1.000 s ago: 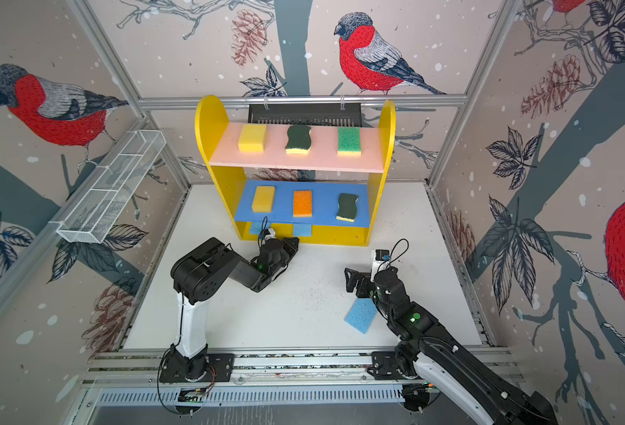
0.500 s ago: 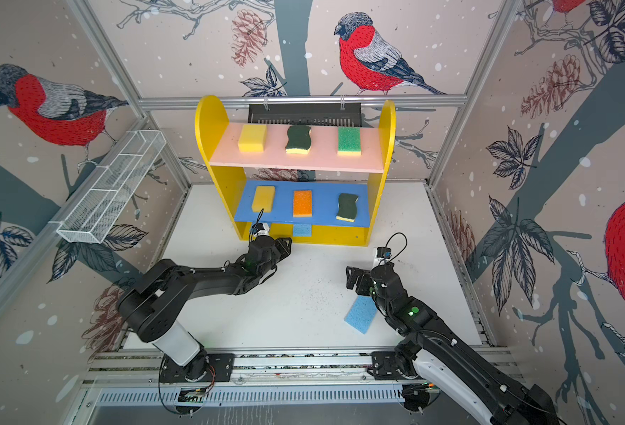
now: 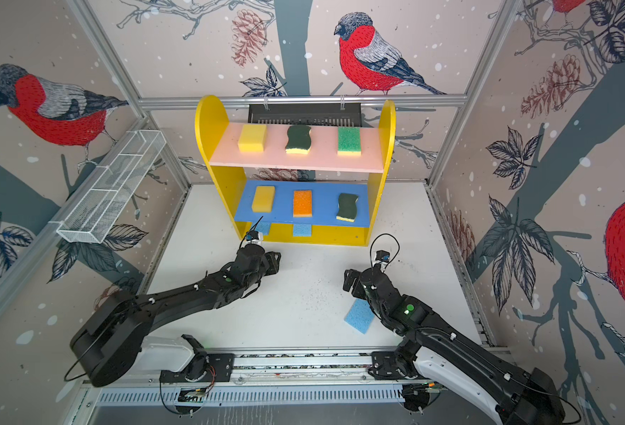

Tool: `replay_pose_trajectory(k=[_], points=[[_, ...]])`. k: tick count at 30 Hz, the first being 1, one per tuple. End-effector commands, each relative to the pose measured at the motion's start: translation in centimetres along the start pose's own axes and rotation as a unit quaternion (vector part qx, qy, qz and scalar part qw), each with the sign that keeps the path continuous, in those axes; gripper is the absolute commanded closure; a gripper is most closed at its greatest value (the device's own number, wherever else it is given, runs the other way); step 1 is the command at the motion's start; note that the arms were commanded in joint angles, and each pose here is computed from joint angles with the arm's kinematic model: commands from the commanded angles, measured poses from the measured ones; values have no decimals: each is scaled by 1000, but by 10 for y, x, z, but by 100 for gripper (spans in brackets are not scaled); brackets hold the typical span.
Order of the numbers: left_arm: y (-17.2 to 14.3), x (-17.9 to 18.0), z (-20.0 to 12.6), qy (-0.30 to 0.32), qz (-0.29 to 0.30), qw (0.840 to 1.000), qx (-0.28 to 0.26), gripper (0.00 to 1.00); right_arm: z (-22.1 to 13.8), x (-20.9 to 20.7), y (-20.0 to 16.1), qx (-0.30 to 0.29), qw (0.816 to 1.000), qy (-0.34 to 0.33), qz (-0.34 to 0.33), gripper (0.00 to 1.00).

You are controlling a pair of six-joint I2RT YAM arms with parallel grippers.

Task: Arrange cleaning sponges on a shelf
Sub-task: Pick up the cleaning sponge from the bottom-right of the table.

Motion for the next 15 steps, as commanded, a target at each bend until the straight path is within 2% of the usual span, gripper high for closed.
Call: replay_pose_trajectory(k=[1,9,15], points=[[-5,5,-13,4,45,999,5,59,-3,-18,-1,-11,998,-49,32,0],[-10,7,-31,-8,62,998,7,52,-15,-36,-30,13,989,-120,82,0],[-14,4,-43,-36,56,998,1,48,-35,-37,-65,39,981,-174,80,0]])
Point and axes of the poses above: each gripper's point midway between its finger pads, its own z axis out along the fingers, its own x axis along the line the jaws close on, y = z × x, the point moved 1 cm from there along -z, back along the fingers, and after that the axes turned 12 degrees about z, right-handed, at the moved point
